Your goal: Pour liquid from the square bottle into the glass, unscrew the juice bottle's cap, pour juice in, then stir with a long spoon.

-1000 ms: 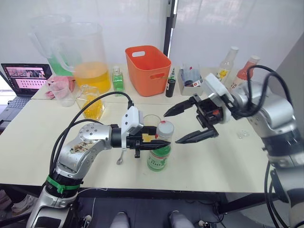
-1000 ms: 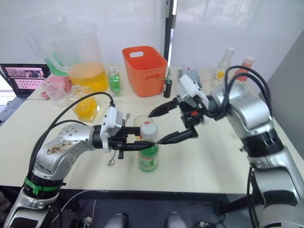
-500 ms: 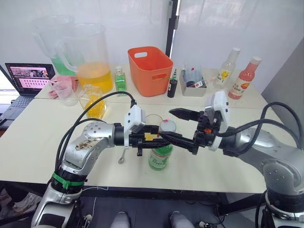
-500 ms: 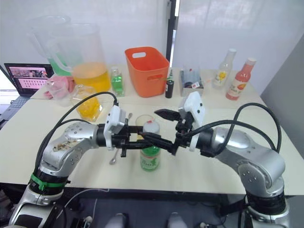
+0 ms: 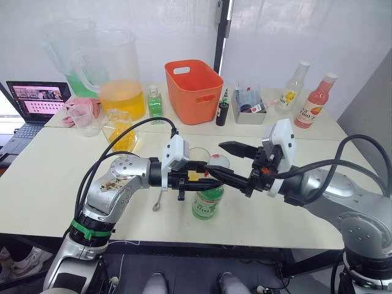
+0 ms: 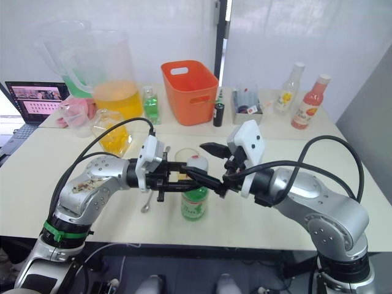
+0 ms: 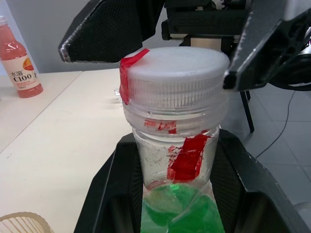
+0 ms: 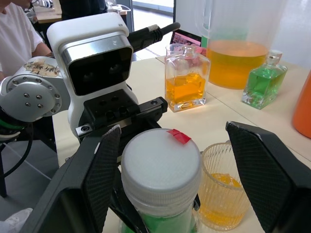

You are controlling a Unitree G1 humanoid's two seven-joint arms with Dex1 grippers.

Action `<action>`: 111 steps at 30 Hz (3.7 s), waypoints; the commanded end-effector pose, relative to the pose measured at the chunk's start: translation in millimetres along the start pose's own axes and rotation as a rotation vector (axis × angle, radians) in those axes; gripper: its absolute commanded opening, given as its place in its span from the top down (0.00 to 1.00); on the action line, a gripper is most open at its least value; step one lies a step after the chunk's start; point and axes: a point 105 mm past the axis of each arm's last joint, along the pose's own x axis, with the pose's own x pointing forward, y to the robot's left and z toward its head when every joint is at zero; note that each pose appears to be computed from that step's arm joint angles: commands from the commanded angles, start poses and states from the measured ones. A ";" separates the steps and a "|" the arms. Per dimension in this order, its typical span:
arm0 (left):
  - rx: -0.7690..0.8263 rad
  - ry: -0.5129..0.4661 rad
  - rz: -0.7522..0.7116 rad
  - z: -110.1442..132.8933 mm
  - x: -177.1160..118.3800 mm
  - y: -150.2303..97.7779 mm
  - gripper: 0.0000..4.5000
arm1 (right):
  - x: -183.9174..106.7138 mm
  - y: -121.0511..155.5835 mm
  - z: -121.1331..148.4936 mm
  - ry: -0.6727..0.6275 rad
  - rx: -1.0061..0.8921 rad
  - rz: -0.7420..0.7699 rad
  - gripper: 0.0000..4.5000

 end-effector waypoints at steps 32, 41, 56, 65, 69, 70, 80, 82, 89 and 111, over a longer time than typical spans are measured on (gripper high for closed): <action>-0.007 0.013 0.080 1.3 -8.7 -7.7 0.68 | 22.6 -18.4 3.2 0.201 -0.161 0.868 0.62; -0.006 0.018 0.109 0.4 -11.3 -8.3 0.68 | 24.4 -20.2 10.4 0.198 -0.176 0.915 0.39; -0.013 0.011 0.107 -0.7 -9.6 -7.3 0.68 | 6.2 -24.5 32.6 0.083 -0.101 0.489 0.00; -0.033 -0.004 0.084 -4.1 -4.6 -5.4 0.68 | 1.7 -10.0 24.7 0.039 -0.030 0.165 0.00; -0.032 -0.005 0.072 -5.2 -3.2 -5.0 0.68 | 4.7 -9.9 25.9 0.010 -0.019 0.095 0.00; -0.031 -0.005 0.071 -5.3 -2.9 -4.6 0.68 | 5.4 -9.6 25.8 0.008 -0.015 0.087 0.00; -0.028 -0.005 0.060 -6.0 -1.3 -2.2 0.68 | 8.4 0.6 14.7 0.041 0.007 0.079 0.17; -0.028 -0.004 0.058 -6.2 -1.3 -2.2 0.68 | 8.2 0.5 13.7 0.043 0.010 0.073 0.17; -0.028 -0.002 0.059 -6.7 -1.4 -2.4 0.68 | 6.5 1.6 9.2 0.051 0.009 0.061 0.17; -0.011 0.018 0.104 -7.5 -4.3 -1.1 0.68 | 12.0 12.3 -0.9 0.154 -0.053 0.403 0.63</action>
